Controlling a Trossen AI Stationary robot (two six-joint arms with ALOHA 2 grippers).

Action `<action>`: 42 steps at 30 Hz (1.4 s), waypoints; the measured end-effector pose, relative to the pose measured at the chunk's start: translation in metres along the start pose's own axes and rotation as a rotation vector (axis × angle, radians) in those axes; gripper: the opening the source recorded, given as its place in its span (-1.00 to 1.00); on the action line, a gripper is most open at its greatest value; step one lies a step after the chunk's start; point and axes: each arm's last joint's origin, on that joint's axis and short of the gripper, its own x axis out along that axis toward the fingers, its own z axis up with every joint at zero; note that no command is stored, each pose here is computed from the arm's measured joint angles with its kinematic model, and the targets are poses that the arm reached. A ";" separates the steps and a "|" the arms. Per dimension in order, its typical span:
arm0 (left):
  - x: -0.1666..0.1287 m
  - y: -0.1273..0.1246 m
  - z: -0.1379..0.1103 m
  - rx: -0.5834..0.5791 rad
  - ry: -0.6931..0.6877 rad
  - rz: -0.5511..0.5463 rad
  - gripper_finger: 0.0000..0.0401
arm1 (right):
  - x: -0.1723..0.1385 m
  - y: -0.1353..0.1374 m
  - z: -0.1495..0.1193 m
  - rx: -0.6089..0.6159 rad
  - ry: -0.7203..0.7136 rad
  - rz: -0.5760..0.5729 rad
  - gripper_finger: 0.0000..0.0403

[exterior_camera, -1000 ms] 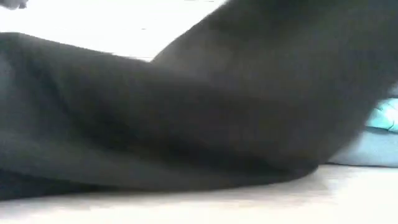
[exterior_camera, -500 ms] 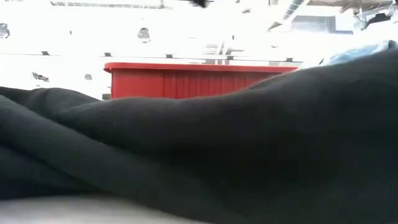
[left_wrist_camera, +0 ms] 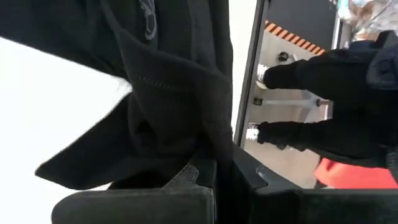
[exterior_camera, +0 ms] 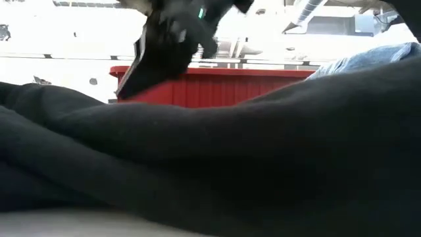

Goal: Fold Laundry from Bin
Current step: Fold the black shirt

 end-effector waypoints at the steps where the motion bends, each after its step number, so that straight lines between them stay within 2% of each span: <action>1: 0.000 0.000 0.000 -0.012 0.001 -0.001 -1.00 | 0.009 -0.001 -0.005 -0.016 0.012 0.001 -0.30; 4: 0.000 0.000 0.000 -0.048 0.001 0.002 -1.00 | 0.024 0.000 -0.015 -0.040 0.049 0.008 -0.30; 7: 0.000 0.000 0.000 -0.065 0.001 0.005 -1.00 | 0.026 -0.002 -0.012 -0.089 0.019 -0.020 -0.30; 11: 0.000 0.001 0.000 -0.073 -0.014 0.010 -1.00 | 0.030 0.002 -0.010 -0.227 0.036 -0.094 -0.30; 14: 0.000 0.001 0.001 -0.090 -0.022 0.013 -1.00 | 0.031 0.005 -0.008 -0.374 0.053 -0.131 -0.30; 16: 0.000 0.001 0.001 -0.092 -0.024 0.013 -1.00 | 0.030 0.005 -0.007 -0.399 0.055 -0.141 -0.30; 23: 0.000 0.002 0.002 -0.093 -0.058 0.026 -1.00 | 0.030 0.012 -0.008 -0.422 0.076 -0.101 -0.28; 26: 0.000 0.002 0.002 -0.093 -0.060 0.027 -1.00 | 0.035 0.012 -0.014 -0.396 0.085 -0.056 -0.28; 35: 0.000 0.001 0.001 -0.060 -0.041 0.018 -1.00 | 0.051 0.003 -0.028 -0.313 0.106 -0.066 -0.33; 38: 0.000 0.001 0.001 -0.037 -0.041 0.015 -1.00 | 0.046 0.008 -0.023 -0.313 0.116 -0.084 -0.46; 42: 0.000 0.000 0.001 -0.018 -0.036 0.010 -1.00 | 0.032 0.010 -0.010 -0.234 0.116 -0.083 -0.85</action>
